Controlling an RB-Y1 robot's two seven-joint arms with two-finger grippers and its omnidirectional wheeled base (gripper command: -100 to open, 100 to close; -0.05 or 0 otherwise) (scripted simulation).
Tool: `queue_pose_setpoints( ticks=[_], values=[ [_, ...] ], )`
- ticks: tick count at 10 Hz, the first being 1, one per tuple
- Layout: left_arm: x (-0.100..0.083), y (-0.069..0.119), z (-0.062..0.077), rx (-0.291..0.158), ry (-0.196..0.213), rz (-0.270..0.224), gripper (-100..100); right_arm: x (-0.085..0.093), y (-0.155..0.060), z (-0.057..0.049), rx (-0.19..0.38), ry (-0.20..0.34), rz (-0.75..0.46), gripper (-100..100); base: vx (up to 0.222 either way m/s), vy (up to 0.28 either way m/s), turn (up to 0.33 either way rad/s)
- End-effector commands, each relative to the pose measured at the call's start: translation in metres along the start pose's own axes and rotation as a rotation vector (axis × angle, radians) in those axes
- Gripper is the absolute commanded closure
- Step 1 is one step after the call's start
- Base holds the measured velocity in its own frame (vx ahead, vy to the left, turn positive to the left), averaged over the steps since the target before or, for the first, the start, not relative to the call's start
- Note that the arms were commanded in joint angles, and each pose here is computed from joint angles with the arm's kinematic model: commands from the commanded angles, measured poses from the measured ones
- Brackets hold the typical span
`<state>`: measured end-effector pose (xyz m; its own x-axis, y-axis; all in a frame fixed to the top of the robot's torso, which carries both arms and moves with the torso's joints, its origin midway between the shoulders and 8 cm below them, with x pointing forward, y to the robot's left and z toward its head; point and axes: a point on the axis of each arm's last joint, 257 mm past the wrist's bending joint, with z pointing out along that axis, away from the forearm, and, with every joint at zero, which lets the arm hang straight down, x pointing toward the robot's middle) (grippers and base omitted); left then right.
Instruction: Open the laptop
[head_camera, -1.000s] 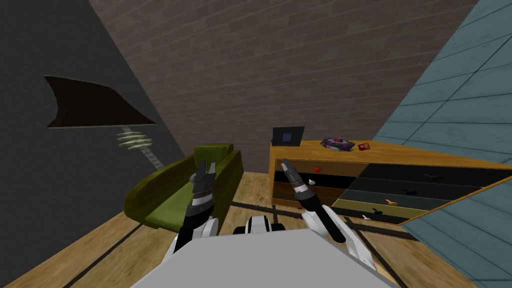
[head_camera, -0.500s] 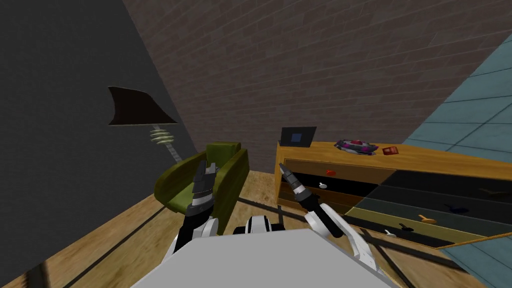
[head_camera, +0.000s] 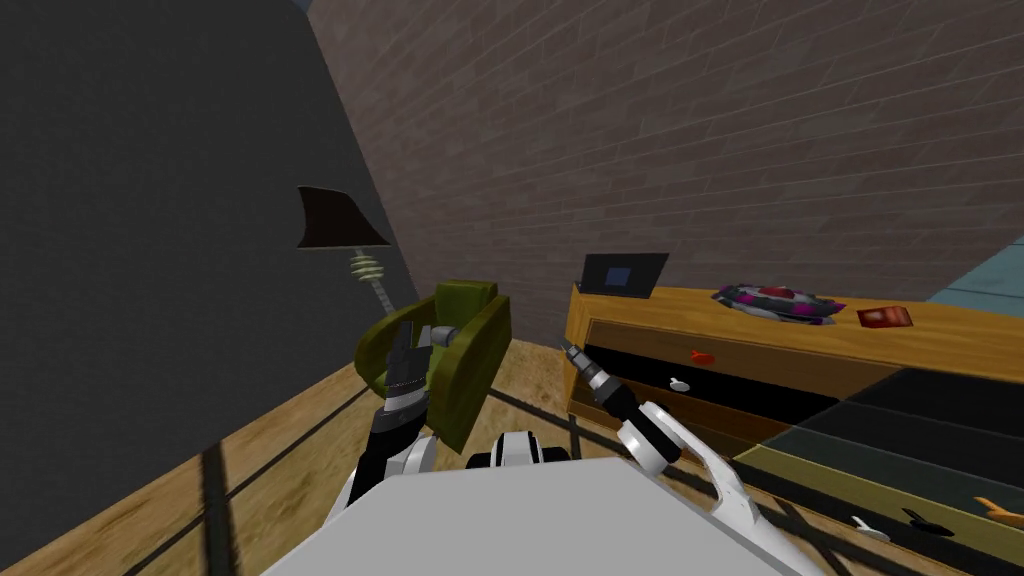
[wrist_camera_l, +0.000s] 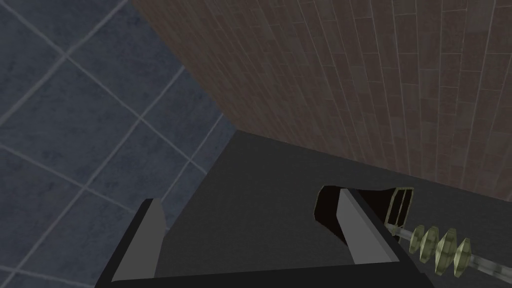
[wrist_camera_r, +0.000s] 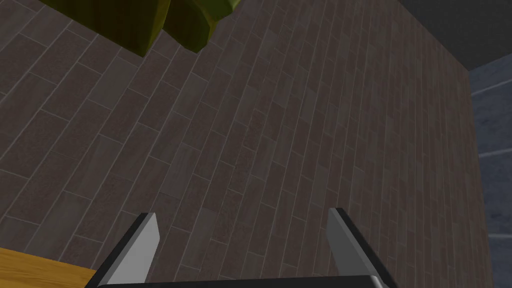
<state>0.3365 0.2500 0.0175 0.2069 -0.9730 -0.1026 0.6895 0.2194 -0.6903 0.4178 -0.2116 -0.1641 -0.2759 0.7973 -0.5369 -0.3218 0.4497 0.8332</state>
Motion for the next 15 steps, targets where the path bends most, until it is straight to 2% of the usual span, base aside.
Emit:
queue_pose_setpoints(
  ticks=[1, 2, 3, 4, 5, 6, 7, 8, 9, 10, 11, 12, 13, 14, 15],
  values=[
    [0.0, 0.0, 0.0, 0.0, 0.0, 0.0, 0, 0.003, -0.041, -0.007, 0.095, 0.063, -0.062, -100, -0.019, 0.074, 0.252],
    [0.0, 0.0, 0.0, 0.0, 0.0, 0.0, 0, 0.002, -0.042, -0.008, 0.097, 0.07, -0.072, -100, -0.006, 0.065, 0.16],
    [0.0, 0.0, 0.0, 0.0, 0.0, 0.0, 0, 0.0, -0.067, -0.014, 0.161, 0.102, -0.113, -100, -0.009, 0.086, 0.342],
    [0.0, 0.0, 0.0, 0.0, 0.0, 0.0, 0, -0.001, -0.068, -0.015, 0.163, 0.109, -0.122, -100, -0.006, 0.066, 0.106],
    [0.0, 0.0, 0.0, 0.0, 0.0, 0.0, 0, -0.004, -0.094, -0.022, 0.227, 0.132, -0.159, -100, 0.005, 0.067, 0.196],
    [0.0, 0.0, 0.0, 0.0, 0.0, 0.0, 0, -0.008, -0.096, -0.024, 0.232, 0.144, -0.179, -100, 0.005, 0.062, 0.14],
    [0.0, 0.0, 0.0, 0.0, 0.0, 0.0, 0, -0.014, -0.121, -0.032, 0.295, 0.161, -0.214, -100, 0.0, 0.069, 0.272],
    [0.0, 0.0, 0.0, 0.0, 0.0, 0.0, 0, -0.019, -0.123, -0.035, 0.302, 0.176, -0.24, -100, 0.004, 0.053, 0.114],
    [0.0, 0.0, 0.0, 0.0, 0.0, 0.0, 0, -0.03, -0.147, -0.046, 0.368, 0.193, -0.285, -100, 0.022, 0.062, 0.165],
    [0.0, 0.0, 0.0, 0.0, 0.0, 0.0, 0, -0.035, -0.149, -0.048, 0.373, 0.204, -0.307, -100, 0.025, 0.056, 0.134],
    [0.0, 0.0, 0.0, 0.0, 0.0, 0.0, 0, -0.049, -0.172, -0.06, 0.439, 0.217, -0.354, -100, 0.02, 0.061, 0.275],
    [0.0, 0.0, 0.0, 0.0, 0.0, 0.0, 0, -0.056, -0.173, -0.062, 0.445, 0.229, -0.38, -100, 0.015, 0.043, 0.082],
    [0.0, 0.0, 0.0, 0.0, 0.0, 0.0, 0, -0.071, -0.195, -0.075, 0.51, 0.237, -0.425, -100, 0.018, 0.044, 0.147],
    [0.0, 0.0, 0.0, 0.0, 0.0, 0.0, 0, -0.08, -0.195, -0.078, 0.517, 0.248, -0.452, -100, 0.021, 0.03, 0.106],
    [0.0, 0.0, 0.0, 0.0, 0.0, 0.0, 0, -0.1, -0.215, -0.092, 0.584, 0.255, -0.504, -100, 0.031, 0.039, 0.176]
  ],
)
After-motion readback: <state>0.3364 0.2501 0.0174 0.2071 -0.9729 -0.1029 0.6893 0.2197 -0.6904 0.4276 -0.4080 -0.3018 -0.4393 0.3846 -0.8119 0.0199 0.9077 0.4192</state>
